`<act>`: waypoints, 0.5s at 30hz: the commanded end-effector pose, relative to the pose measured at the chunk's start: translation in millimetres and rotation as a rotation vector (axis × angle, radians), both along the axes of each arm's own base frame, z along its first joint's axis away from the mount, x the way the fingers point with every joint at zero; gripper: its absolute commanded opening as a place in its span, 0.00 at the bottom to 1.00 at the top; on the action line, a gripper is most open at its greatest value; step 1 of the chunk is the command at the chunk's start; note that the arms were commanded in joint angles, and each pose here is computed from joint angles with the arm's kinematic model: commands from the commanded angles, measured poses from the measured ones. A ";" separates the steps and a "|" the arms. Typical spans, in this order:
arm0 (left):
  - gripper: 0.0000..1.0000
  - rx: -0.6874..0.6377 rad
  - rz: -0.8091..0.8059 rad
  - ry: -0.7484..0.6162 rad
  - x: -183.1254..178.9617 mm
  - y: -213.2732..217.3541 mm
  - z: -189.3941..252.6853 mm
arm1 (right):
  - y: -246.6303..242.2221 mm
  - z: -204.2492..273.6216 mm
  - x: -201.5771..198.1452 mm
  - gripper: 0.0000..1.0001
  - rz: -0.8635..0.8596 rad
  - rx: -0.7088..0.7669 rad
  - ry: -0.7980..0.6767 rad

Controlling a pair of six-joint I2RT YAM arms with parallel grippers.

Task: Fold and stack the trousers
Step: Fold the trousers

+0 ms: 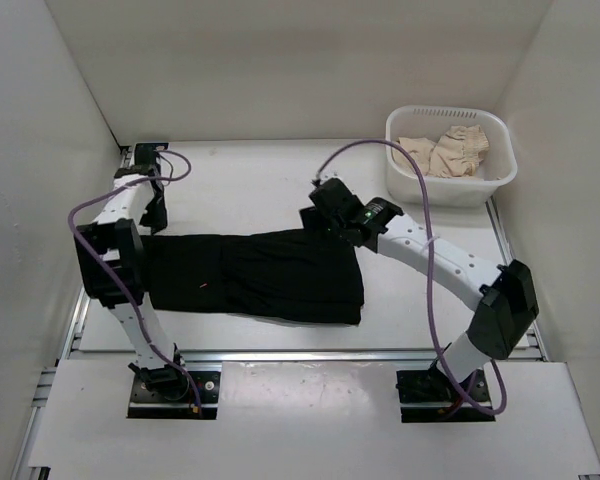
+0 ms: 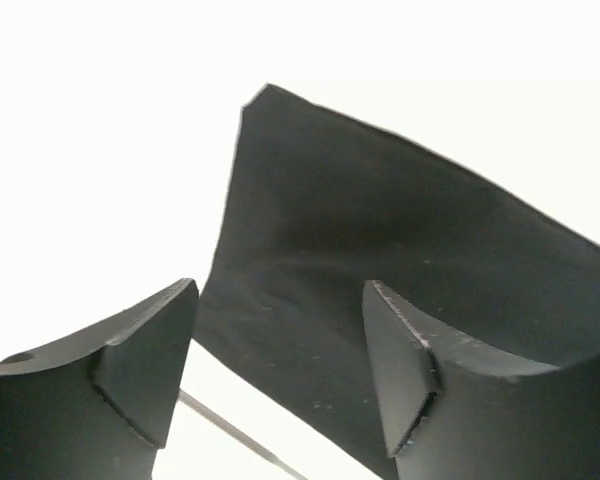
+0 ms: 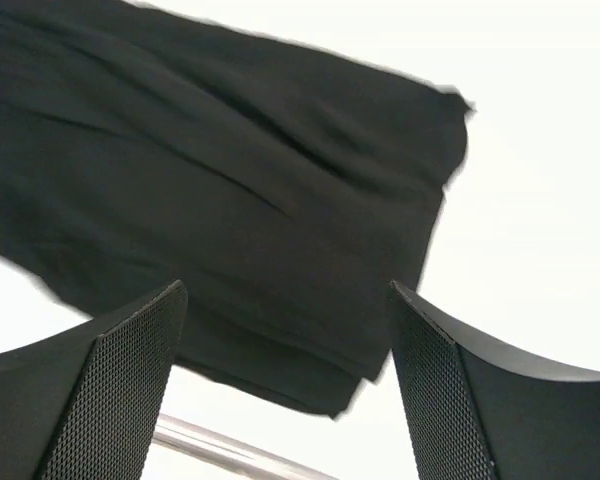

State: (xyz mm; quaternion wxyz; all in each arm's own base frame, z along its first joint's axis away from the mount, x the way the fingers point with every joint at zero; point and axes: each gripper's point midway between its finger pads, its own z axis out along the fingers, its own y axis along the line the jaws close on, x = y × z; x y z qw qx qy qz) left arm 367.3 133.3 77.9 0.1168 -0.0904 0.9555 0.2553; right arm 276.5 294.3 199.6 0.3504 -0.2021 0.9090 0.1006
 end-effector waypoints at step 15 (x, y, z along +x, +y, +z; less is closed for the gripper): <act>0.81 -0.526 -0.395 0.124 -58.5 -191.6 25.1 | -69.7 -156.7 -6.3 0.96 -0.244 0.329 0.532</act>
